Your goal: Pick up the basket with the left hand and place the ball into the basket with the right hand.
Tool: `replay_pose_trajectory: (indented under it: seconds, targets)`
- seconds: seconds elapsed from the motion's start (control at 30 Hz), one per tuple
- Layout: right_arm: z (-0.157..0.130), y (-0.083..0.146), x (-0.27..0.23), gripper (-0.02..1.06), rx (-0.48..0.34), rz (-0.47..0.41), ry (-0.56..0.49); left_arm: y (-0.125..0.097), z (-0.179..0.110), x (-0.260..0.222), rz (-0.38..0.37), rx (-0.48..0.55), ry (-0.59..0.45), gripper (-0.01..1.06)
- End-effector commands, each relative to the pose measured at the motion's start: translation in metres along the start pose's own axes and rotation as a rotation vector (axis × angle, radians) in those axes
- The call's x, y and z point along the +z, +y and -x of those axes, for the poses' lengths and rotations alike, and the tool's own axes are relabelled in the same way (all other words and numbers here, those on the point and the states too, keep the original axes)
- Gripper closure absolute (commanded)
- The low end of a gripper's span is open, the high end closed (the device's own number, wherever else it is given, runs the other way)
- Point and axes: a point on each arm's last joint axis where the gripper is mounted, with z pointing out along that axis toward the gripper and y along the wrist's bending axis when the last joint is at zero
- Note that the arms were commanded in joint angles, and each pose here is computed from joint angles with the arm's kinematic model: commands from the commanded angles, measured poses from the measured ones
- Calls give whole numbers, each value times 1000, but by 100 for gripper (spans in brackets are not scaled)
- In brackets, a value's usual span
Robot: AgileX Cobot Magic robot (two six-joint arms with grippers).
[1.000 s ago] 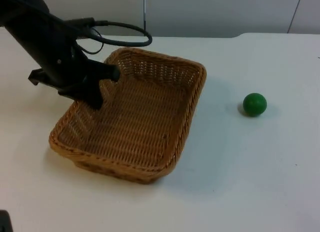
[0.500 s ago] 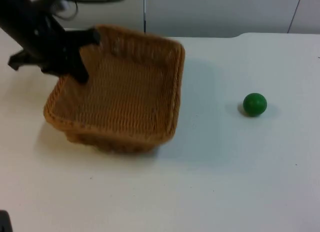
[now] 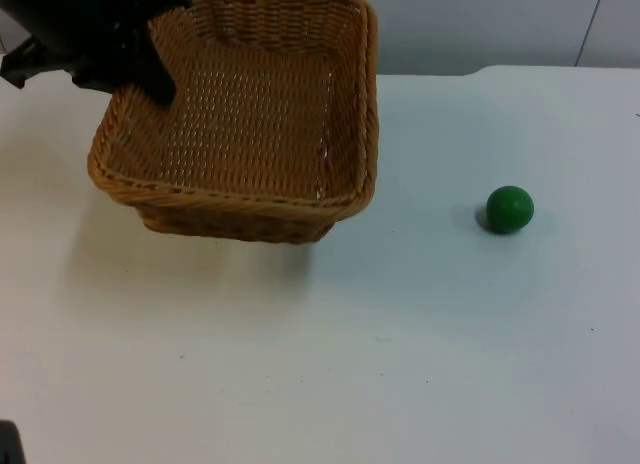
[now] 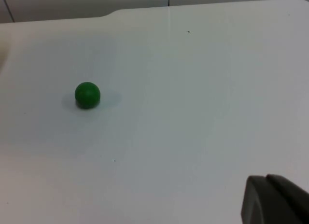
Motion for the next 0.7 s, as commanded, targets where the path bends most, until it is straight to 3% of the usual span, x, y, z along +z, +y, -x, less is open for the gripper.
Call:
replay_pose_trajectory:
  seconds: [0.0,0.67]
  targets:
    - [-1,0,0,104,-3,-3,-3,-6,3,-7,-27,-20,-20,105]
    - [-1,0,0,104,-3,-3,-3,-4,4,-7,-3,14,-23,105]
